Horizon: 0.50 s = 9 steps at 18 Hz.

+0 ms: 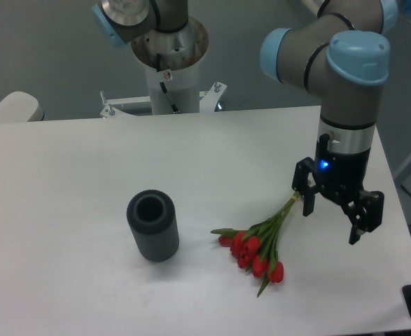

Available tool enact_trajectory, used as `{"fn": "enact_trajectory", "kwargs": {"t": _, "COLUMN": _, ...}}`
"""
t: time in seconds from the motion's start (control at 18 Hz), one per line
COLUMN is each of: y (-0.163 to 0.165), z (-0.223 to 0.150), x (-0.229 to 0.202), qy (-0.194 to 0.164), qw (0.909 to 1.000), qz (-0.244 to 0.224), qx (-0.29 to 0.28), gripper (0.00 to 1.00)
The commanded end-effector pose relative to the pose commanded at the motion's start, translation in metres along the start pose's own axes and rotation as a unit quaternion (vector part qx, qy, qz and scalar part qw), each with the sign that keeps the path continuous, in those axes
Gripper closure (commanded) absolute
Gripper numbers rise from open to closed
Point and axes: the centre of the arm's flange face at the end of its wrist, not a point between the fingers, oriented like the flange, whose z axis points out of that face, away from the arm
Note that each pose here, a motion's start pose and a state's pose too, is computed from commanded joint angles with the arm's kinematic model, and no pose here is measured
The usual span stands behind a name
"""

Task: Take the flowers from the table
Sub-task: 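Move the open gripper over the red tulip stems and lower it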

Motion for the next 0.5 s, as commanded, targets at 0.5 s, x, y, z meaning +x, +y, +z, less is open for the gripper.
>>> {"fn": "enact_trajectory", "kwargs": {"t": 0.5, "y": 0.0, "z": 0.02, "x": 0.034, "qy": 0.026, "qw": 0.9937, "qz": 0.005, "qx": -0.109, "gripper": 0.01}}
